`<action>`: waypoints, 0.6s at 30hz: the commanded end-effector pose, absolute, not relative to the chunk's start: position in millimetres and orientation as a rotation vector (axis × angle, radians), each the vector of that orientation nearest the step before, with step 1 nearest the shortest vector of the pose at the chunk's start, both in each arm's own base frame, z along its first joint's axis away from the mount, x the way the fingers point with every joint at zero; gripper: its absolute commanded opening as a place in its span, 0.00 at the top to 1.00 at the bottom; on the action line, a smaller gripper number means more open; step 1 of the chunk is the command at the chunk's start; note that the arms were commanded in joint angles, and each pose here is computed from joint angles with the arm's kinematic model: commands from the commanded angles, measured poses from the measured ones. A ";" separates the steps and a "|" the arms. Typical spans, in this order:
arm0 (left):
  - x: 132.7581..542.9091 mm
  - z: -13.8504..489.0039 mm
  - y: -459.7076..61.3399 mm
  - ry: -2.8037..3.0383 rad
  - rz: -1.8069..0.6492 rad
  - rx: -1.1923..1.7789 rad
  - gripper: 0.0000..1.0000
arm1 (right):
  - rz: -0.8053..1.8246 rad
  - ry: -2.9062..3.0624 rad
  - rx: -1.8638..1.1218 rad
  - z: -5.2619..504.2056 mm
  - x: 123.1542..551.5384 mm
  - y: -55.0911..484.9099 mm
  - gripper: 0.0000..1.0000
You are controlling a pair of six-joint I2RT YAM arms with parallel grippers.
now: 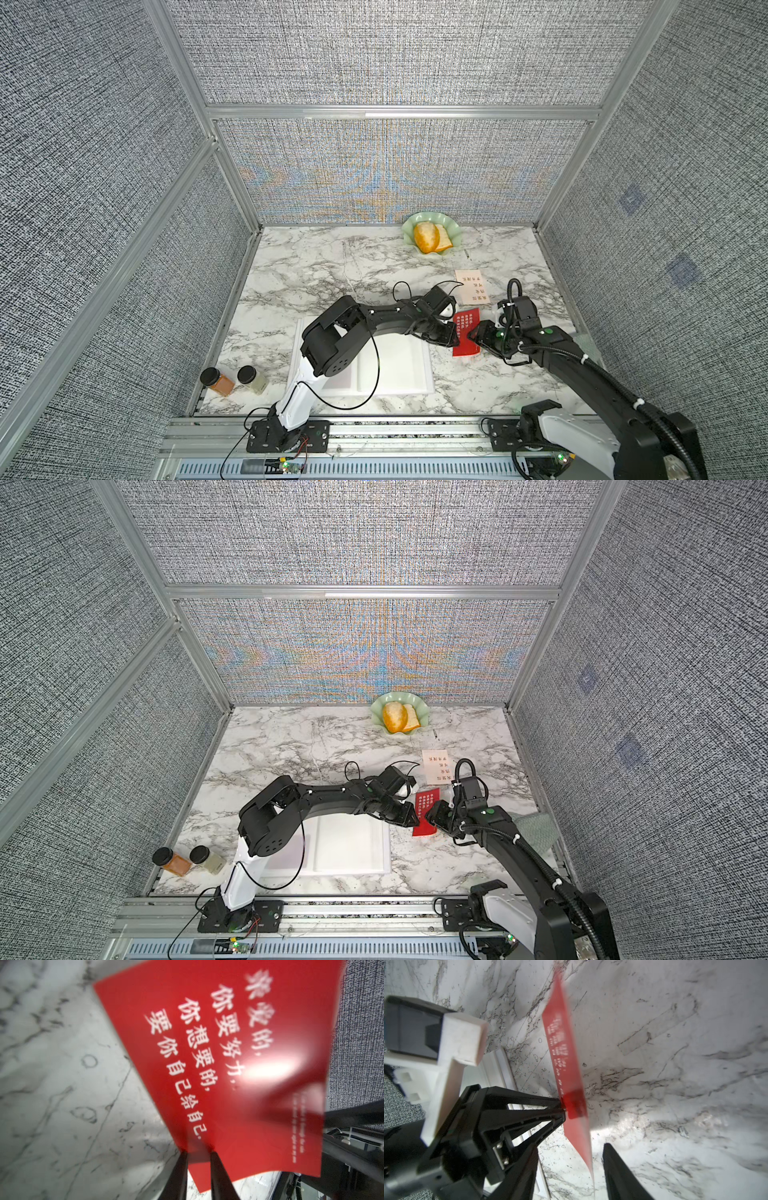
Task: Place the photos into the photo albums
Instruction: Pick up the photo at the center of the board.
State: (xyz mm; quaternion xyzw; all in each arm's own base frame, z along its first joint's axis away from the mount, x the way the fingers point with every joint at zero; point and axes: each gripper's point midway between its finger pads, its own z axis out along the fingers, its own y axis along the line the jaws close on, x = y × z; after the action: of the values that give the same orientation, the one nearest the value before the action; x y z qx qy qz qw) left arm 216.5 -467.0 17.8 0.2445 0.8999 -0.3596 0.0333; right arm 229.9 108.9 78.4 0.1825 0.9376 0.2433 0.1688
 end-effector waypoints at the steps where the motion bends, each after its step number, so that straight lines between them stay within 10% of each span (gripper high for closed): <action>1: 213.9 -5.9 -439.8 2.882 -0.936 0.724 0.76 | 0.712 2.637 0.554 80.9 231.5 109.4 0.50; 18: 213.8 -2.2 -438.6 2.878 -0.974 0.715 0.77 | 0.792 2.633 0.496 75.7 249.7 124.5 0.84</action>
State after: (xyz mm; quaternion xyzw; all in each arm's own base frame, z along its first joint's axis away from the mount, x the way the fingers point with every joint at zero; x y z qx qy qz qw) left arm 217.7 -463.6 18.1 0.2432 0.8979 -0.3657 0.0312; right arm 242.5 118.1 69.1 0.1852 0.9333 0.2615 0.1621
